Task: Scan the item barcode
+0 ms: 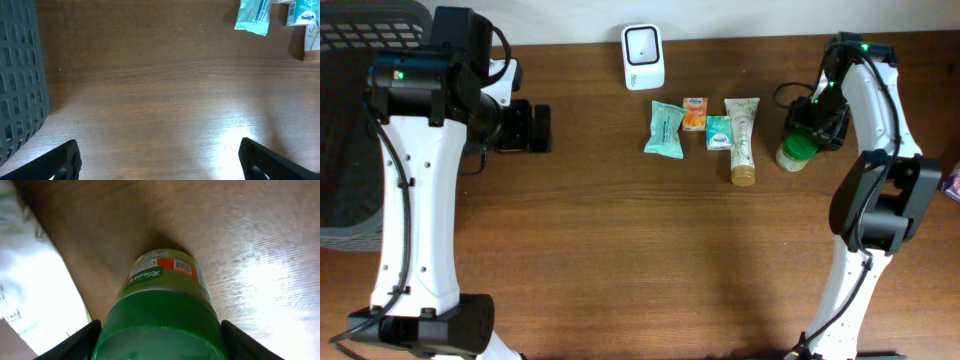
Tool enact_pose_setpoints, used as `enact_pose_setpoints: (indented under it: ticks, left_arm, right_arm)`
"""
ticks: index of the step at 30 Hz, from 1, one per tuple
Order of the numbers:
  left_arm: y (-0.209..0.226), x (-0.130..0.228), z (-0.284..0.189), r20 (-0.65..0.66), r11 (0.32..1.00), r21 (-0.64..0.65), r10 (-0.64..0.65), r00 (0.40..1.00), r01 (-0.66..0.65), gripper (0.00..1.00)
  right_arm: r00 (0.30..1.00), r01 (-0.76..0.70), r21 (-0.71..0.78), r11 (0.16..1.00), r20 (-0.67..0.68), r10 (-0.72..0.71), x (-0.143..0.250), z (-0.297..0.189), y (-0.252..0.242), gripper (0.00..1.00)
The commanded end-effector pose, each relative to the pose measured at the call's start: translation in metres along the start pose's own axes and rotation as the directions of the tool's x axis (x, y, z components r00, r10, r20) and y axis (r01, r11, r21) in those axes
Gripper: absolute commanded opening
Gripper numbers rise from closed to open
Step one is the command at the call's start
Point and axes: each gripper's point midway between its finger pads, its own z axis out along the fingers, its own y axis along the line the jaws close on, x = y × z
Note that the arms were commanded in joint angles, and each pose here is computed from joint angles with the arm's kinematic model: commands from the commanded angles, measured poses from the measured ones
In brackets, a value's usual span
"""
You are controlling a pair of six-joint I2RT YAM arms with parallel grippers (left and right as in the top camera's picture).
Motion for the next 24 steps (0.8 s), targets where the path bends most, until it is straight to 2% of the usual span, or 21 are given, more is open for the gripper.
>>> enact_pose_setpoints:
  ticks: [1,3,4,5,6,8,10,14,18,19,24]
  left_arm:
    - [0.000,0.000,-0.001,0.002,1.000,0.001,0.016,1.000,-0.016,0.99]
    - [0.000,0.000,-0.001,0.002,1.000,0.001,0.016,1.000,-0.016,0.99]
    - [0.000,0.000,-0.001,0.003,1.000,0.001,0.016,1.000,-0.016,0.99]
    - [0.000,0.000,-0.001,0.002,1.000,0.001,0.016,1.000,-0.016,0.99]
    - [0.000,0.000,-0.001,0.002,1.000,0.001,0.016,1.000,-0.016,0.99]
    - [0.000,0.000,-0.001,0.002,1.000,0.001,0.016,1.000,-0.016,0.99]
    - [0.000,0.000,-0.001,0.002,1.000,0.001,0.016,1.000,-0.016,0.99]
    - [0.000,0.000,-0.001,0.002,1.000,0.001,0.016,1.000,-0.016,0.99]
    - [0.000,0.000,-0.001,0.002,1.000,0.001,0.016,1.000,-0.016,0.99]
    - [0.000,0.000,-0.001,0.003,1.000,0.001,0.016,1.000,-0.016,0.99]
    - [0.000,0.000,-0.001,0.002,1.000,0.001,0.016,1.000,-0.016,0.99]
  right_arm:
    - [0.955,0.296,0.000,0.955,-0.028,-0.296,0.008,-0.004,0.010,0.67]
    - [0.924,0.380,0.025,0.925,-0.064,-0.378,0.016,-0.007,0.010,0.68]
    - [0.922,0.386,0.049,0.921,-0.067,-0.382,0.016,-0.007,0.008,0.82]
    - [0.932,0.360,0.051,0.931,-0.065,-0.357,0.016,-0.006,0.010,0.92]
    - [0.947,0.318,0.054,0.947,-0.061,-0.315,0.016,-0.006,0.011,0.98]
    - [0.988,0.151,0.060,0.987,-0.053,-0.148,0.016,-0.006,0.011,0.99]
    - [0.998,-0.027,0.030,0.999,-0.064,0.029,0.021,-0.006,0.018,0.99]
    - [0.957,-0.275,0.043,0.960,-0.080,0.278,0.026,-0.003,0.019,0.99]
    - [0.874,-0.481,0.046,0.876,-0.055,0.483,0.020,-0.004,0.012,0.99]
    - [0.855,-0.515,0.045,0.856,-0.050,0.516,0.018,-0.004,0.010,0.99]
    - [0.854,-0.519,0.077,0.851,0.016,0.520,0.008,-0.001,-0.002,0.99]
